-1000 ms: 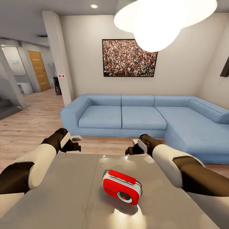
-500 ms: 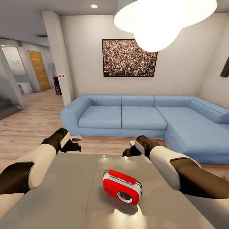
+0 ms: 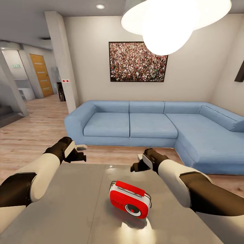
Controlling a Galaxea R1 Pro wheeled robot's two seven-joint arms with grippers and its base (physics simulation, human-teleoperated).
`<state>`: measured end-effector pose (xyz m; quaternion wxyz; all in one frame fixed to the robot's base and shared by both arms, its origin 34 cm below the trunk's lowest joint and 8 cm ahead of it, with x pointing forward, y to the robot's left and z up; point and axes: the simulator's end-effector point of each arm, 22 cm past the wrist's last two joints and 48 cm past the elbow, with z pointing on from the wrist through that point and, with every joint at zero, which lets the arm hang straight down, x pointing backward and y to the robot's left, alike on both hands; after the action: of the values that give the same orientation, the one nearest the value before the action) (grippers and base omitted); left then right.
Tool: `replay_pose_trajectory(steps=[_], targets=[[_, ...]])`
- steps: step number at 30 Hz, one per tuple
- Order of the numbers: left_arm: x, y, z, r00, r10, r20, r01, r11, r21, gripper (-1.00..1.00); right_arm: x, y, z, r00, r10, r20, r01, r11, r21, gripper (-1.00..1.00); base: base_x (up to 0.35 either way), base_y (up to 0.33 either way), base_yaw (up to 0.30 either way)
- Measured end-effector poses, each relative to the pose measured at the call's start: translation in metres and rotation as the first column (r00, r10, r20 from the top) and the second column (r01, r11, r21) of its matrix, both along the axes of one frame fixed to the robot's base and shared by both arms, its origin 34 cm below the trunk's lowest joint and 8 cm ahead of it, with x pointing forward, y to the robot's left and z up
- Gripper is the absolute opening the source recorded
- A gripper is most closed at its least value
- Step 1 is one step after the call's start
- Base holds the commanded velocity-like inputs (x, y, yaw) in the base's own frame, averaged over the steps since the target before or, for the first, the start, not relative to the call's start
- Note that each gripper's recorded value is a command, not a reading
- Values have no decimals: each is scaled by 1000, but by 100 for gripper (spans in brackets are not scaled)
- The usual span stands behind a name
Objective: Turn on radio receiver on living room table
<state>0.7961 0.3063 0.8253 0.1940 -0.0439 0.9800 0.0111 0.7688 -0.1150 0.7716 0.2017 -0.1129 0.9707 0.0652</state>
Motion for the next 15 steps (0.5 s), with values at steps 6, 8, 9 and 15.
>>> replay_pose_trajectory(steps=[6,8,9,15], targets=[[0,-3,-1,1000,-4,-2,4,1000,-2,100,-5,-1,-6,1000,4,-9,-4,1000,-9,100,0,0,0],[-2,-3,-3,1000,-4,-5,4,1000,-2,100,-6,-1,-8,1000,5,-11,-5,1000,-9,100,0,0,0],[-2,-3,-3,1000,-4,-5,4,1000,-2,100,-6,-2,-9,1000,5,-12,-5,1000,-10,100,0,0,0],[-3,-3,-5,1000,-4,-8,4,1000,-2,100,-10,-12,-17,999,39,-13,-40,996,-75,100,0,0,0]])
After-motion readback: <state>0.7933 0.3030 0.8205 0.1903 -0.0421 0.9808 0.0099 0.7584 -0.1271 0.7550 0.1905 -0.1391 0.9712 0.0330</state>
